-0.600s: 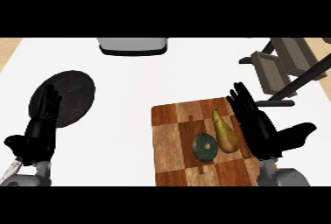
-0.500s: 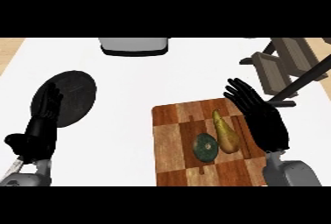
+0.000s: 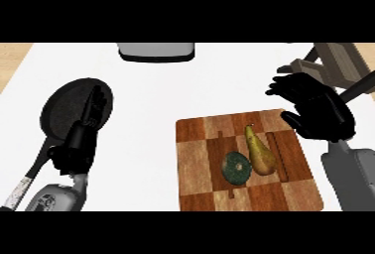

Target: Pick the pear from the cutting board and place it in the tiered basket

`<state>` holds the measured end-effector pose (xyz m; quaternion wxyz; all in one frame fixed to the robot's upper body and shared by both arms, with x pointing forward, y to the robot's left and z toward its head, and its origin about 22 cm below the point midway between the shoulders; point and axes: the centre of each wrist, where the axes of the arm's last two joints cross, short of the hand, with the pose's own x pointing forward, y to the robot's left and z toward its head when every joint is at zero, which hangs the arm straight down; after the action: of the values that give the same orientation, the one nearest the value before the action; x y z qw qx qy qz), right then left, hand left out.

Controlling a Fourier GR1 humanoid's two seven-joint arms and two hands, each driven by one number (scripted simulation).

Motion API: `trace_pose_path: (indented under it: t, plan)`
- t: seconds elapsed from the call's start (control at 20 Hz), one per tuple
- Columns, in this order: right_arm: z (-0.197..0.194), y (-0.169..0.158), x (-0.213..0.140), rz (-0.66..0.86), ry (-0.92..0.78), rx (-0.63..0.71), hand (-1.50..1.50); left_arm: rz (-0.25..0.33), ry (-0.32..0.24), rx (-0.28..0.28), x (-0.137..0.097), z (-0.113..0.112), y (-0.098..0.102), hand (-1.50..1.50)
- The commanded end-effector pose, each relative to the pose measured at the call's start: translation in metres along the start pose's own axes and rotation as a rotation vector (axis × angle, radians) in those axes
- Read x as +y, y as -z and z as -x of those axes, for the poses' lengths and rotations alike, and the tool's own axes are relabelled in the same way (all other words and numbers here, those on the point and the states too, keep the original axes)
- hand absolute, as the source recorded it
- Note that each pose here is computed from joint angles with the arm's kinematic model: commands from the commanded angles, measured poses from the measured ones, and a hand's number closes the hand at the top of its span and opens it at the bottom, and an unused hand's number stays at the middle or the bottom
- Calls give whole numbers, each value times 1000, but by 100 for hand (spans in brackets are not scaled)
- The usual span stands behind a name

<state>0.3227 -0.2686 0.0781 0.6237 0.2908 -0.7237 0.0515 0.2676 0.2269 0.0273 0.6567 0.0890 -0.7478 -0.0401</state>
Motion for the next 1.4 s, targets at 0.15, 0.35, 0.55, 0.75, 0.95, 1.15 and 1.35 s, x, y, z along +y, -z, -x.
trace_pose_path:
  t: [0.15, 0.35, 0.55, 0.75, 0.95, 1.15, 1.35]
  plan:
    - [-40, -30, -72, -363, 45, -36, -150, 21, -12, 20, -17, -3, 3, 0]
    - [-93, -32, -88, -480, -194, 33, -150, 36, 2, 34, -23, 3, 2, 0]
    - [-177, -24, -60, -578, -613, 122, -150, 23, -11, 26, -25, -11, 4, 0]
    - [-230, -12, -3, -686, -972, 126, -150, 28, -6, 41, -26, -1, -3, 0]
    - [-230, -10, 53, -742, -1250, 135, -150, 26, 0, 38, -23, -6, 8, 0]
    - [-197, -20, 83, -756, -1384, 162, -150, -3, 4, 31, -24, -12, 9, 0]
    - [-156, -24, 101, -747, -1443, 200, -150, 24, -7, 27, -26, -14, 11, 0]
